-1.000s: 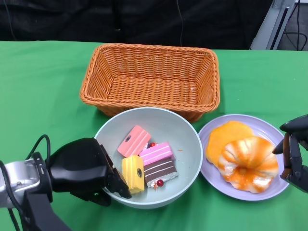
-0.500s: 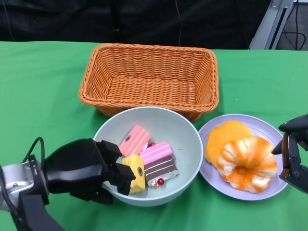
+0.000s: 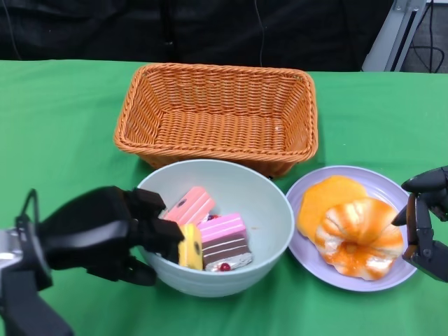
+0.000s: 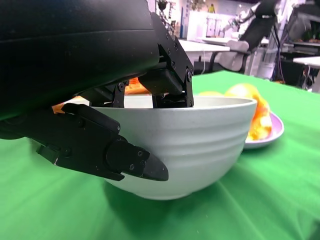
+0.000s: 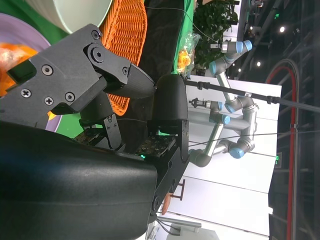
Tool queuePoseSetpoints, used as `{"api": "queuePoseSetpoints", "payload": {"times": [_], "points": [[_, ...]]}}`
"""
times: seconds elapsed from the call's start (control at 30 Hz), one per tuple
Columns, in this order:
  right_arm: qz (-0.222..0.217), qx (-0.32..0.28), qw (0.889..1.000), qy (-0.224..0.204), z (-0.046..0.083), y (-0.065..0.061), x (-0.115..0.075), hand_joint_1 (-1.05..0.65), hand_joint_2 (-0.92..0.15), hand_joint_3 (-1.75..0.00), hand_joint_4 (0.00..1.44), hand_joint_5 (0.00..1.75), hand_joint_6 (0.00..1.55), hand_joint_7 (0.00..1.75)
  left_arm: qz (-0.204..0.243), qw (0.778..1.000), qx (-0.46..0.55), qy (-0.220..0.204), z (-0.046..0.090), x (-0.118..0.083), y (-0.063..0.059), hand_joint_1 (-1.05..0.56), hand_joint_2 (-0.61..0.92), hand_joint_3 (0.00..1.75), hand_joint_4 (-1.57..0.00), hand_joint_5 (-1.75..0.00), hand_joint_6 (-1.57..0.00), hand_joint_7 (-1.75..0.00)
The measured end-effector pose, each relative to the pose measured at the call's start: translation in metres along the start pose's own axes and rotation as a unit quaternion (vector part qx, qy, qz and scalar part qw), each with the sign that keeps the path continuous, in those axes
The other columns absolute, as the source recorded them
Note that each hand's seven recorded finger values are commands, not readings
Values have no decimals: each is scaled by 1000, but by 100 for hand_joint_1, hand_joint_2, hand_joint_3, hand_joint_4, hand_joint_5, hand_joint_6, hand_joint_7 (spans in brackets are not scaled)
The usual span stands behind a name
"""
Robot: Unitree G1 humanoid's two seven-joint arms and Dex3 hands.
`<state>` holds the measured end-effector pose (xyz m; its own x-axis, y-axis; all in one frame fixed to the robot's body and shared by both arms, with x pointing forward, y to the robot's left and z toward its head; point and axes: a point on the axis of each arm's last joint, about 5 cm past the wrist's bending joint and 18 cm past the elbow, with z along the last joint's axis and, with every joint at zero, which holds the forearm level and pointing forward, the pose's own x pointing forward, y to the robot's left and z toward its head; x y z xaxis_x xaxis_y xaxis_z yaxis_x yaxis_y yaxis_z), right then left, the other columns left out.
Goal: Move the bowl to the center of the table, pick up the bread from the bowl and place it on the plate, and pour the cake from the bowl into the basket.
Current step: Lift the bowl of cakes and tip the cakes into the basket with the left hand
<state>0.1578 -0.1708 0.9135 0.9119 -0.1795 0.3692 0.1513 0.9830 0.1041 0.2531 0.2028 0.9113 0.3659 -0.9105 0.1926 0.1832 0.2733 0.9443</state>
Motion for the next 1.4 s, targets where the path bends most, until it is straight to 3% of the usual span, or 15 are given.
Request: {"api": "queuePoseSetpoints", "payload": {"times": [0.23,0.27,0.3,0.4,0.53,0.7,1.17,1.4], "points": [[-2,-3,1000,4,1,0,0,-16,-52,-108,67,164,66,127,41,999,-8,-4,3,-12,17,-23,90,32,-73,-169,-82,-110],[-2,-3,1000,3,1,0,0,-15,-52,-109,67,164,65,127,57,998,-5,-5,3,-12,23,-22,88,38,-78,-160,-86,-106],[-2,-3,1000,3,1,0,0,-16,-52,-109,68,164,65,127,65,998,-9,-5,4,-12,24,-21,80,57,-83,-151,-90,-101],[-3,-3,1000,5,0,-1,0,-16,-53,-108,68,163,66,127,99,995,-19,-4,6,-9,33,-21,70,78,-84,-151,-92,-99],[-2,-2,1000,7,0,-1,0,-15,-54,-106,69,163,65,127,136,990,-32,7,5,-6,43,-18,69,80,-77,-162,-90,-103],[2,-1,1000,8,-1,-1,0,-14,-53,-106,68,163,65,127,155,986,-56,16,3,3,44,-15,69,78,-73,-168,-87,-112],[7,-4,1000,15,-1,-2,-1,-11,-62,-92,68,163,64,127,184,980,-73,11,-11,51,53,-19,66,91,-74,-161,-77,-123],[7,-12,1000,21,-3,-2,-2,-11,-67,-82,68,162,64,127,191,977,-90,24,-16,75,52,-18,63,95,-70,-169,-69,-136]]}}
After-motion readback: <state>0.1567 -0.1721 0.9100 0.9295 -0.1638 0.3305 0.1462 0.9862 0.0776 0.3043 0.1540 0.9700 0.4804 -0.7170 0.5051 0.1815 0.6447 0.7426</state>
